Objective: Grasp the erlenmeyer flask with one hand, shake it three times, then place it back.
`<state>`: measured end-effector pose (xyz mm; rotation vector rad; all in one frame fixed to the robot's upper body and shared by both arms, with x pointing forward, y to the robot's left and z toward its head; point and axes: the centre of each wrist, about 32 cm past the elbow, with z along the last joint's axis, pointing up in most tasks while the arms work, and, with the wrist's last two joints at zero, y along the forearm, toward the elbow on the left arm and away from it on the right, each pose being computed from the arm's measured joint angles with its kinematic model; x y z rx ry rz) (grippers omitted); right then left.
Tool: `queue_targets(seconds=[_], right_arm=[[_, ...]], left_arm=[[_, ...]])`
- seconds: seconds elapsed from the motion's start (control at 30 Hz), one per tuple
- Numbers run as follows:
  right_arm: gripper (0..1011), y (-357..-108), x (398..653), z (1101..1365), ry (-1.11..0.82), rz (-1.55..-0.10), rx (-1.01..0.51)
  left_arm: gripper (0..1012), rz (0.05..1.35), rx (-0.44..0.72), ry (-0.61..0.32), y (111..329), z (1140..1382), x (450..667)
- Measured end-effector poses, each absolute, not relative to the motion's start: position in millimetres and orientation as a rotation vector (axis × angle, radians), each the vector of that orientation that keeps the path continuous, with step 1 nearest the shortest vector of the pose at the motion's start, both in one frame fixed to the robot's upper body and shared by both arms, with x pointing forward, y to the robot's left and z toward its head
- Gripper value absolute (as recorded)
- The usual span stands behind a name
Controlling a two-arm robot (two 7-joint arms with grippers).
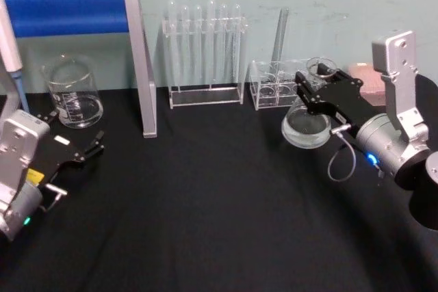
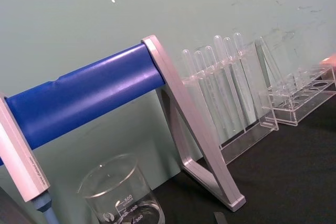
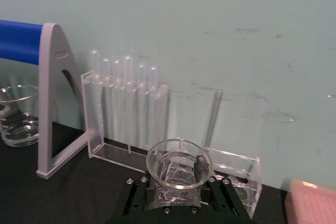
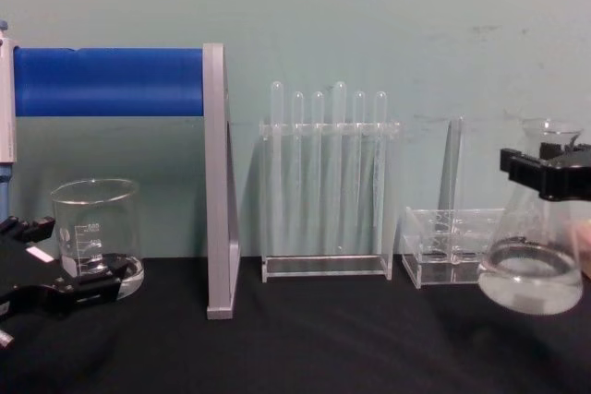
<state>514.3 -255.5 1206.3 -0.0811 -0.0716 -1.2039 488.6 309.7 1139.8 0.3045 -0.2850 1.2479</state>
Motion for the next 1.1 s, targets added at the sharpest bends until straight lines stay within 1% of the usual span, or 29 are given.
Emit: queue_targets(seconds=[0.23,0.47,0.5,0.7,1.1], right_arm=[[456,-241,509,1205,-0.069,-1.144,-0.082],[456,-217,498,1204,-0.069,-1.034,-0.081],[456,-217,498,1204,-0.069,-1.034,-0.081],[456,-199,486,1206,-0.067,-0.938,-0.070],[456,-186,470,1207,-0.068,-0.821,-0.069]], left_arm=[[1001,1.248,0.304,-0.285,310,1140,489],[1001,1.248,0.304,-0.285,310,1140,489],[1001,1.248,0.304,-0.285,310,1140,489],[1001,1.248,0.304,-0.285,310,1140,489],[1001,1.248,0.304,-0.285,310,1140,489]])
